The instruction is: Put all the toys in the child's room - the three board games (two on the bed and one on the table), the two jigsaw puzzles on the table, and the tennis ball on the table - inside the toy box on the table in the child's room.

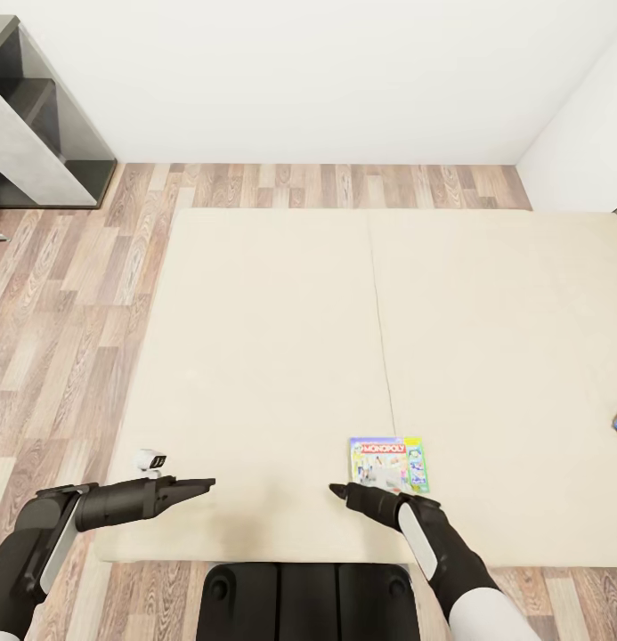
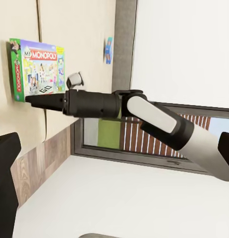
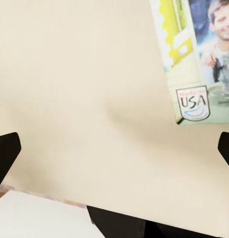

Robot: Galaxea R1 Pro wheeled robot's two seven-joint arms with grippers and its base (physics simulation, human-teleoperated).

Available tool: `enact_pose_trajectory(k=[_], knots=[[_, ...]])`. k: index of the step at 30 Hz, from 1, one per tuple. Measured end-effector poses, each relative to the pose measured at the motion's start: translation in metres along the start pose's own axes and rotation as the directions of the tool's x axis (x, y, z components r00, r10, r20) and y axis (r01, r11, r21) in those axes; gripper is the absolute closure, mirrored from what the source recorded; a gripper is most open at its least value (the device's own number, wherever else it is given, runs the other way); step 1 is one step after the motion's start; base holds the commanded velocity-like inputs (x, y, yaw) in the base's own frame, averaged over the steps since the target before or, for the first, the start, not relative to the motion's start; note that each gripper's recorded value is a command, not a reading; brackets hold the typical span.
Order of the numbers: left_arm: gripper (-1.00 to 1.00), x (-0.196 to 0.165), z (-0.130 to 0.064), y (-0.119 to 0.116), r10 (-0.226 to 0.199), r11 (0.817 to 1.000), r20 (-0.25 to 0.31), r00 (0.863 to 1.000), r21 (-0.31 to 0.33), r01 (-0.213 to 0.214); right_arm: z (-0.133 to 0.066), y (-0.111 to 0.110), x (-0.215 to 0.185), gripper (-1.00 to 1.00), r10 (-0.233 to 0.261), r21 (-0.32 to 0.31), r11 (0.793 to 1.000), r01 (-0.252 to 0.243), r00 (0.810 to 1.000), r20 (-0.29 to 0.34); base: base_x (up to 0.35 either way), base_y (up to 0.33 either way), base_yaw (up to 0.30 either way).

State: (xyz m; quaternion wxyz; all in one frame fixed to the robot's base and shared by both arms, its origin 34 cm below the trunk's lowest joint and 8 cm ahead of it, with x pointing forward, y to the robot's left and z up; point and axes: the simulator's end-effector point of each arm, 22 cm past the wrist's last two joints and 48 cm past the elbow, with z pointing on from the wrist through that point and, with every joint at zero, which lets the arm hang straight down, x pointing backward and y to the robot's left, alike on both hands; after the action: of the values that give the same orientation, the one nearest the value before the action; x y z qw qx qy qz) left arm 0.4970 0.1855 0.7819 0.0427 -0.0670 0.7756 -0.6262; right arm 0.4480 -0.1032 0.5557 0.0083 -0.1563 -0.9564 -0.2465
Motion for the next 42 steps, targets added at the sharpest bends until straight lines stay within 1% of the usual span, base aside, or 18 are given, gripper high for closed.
enact_pose_trajectory(k=[9, 14, 16, 18, 23, 24, 30, 33, 38, 42], knots=[[-1.0, 0.0, 0.0, 0.0, 0.0, 1.0, 0.0, 1.0, 0.001, 0.0, 0.001, 0.005, -0.007, -1.0, -0.004, -0.005, 1.0, 0.004, 1.0, 0.006, 0.0, 0.0, 0.0], [-1.0, 0.001, 0.001, 0.001, 0.0, 1.0, -0.003, 1.0, -0.002, 0.0, 0.003, 0.013, -0.009, -1.0, -0.007, -0.016, 1.0, 0.008, 1.0, 0.008, 0.0, 0.0, 0.0], [-1.0, 0.001, 0.001, 0.001, 0.0, 1.0, -0.005, 1.0, -0.005, 0.0, 0.004, 0.018, -0.01, -1.0, -0.015, -0.023, 1.0, 0.015, 1.0, 0.008, 0.0, 0.0, 0.0], [-1.0, 0.002, 0.001, 0.001, 0.0, 1.0, -0.007, 1.0, -0.006, 0.0, 0.003, 0.027, -0.015, -1.0, -0.03, -0.035, 0.999, 0.031, 0.999, 0.019, 0.0, 0.0, 0.0], [-1.0, 0.002, 0.001, 0.002, 0.0, 1.0, -0.007, 1.0, -0.007, 0.0, -0.001, 0.042, -0.029, -1.0, -0.052, -0.056, 0.997, 0.054, 0.998, 0.041, 0.0, 0.0, 0.0], [-1.0, 0.002, 0.001, 0.002, 0.0, 1.0, -0.008, 1.0, -0.007, 0.0, -0.003, 0.049, -0.033, -1.0, -0.056, -0.064, 0.996, 0.059, 0.997, 0.044, 0.0, 0.0, 0.0], [-1.0, 0.002, 0.0, 0.002, 0.0, 1.0, -0.008, 1.0, -0.008, 0.0, -0.012, 0.07, -0.046, -1.0, -0.068, -0.094, 0.993, 0.072, 0.997, 0.041, 0.0, 0.0, 0.0], [-1.0, 0.002, 0.0, 0.002, 0.0, 1.0, -0.008, 1.0, -0.008, 0.0, -0.018, 0.082, -0.059, -1.0, -0.079, -0.108, 0.991, 0.084, 0.995, 0.056, 0.0, 0.0, 0.0], [-1.0, 0.002, 0.0, 0.002, 0.0, 1.0, -0.008, 1.0, -0.009, 0.0, -0.026, 0.095, -0.078, -1.0, -0.094, -0.123, 0.987, 0.102, 0.993, 0.068, 0.0, 0.0, 0.0], [-1.0, 0.002, 0.0, 0.002, 0.0, 1.0, -0.008, 1.0, -0.009, 0.0, -0.028, 0.1, -0.086, -1.0, -0.1, -0.127, 0.986, 0.108, 0.993, 0.068, 0.0, 0.0, 0.0]])
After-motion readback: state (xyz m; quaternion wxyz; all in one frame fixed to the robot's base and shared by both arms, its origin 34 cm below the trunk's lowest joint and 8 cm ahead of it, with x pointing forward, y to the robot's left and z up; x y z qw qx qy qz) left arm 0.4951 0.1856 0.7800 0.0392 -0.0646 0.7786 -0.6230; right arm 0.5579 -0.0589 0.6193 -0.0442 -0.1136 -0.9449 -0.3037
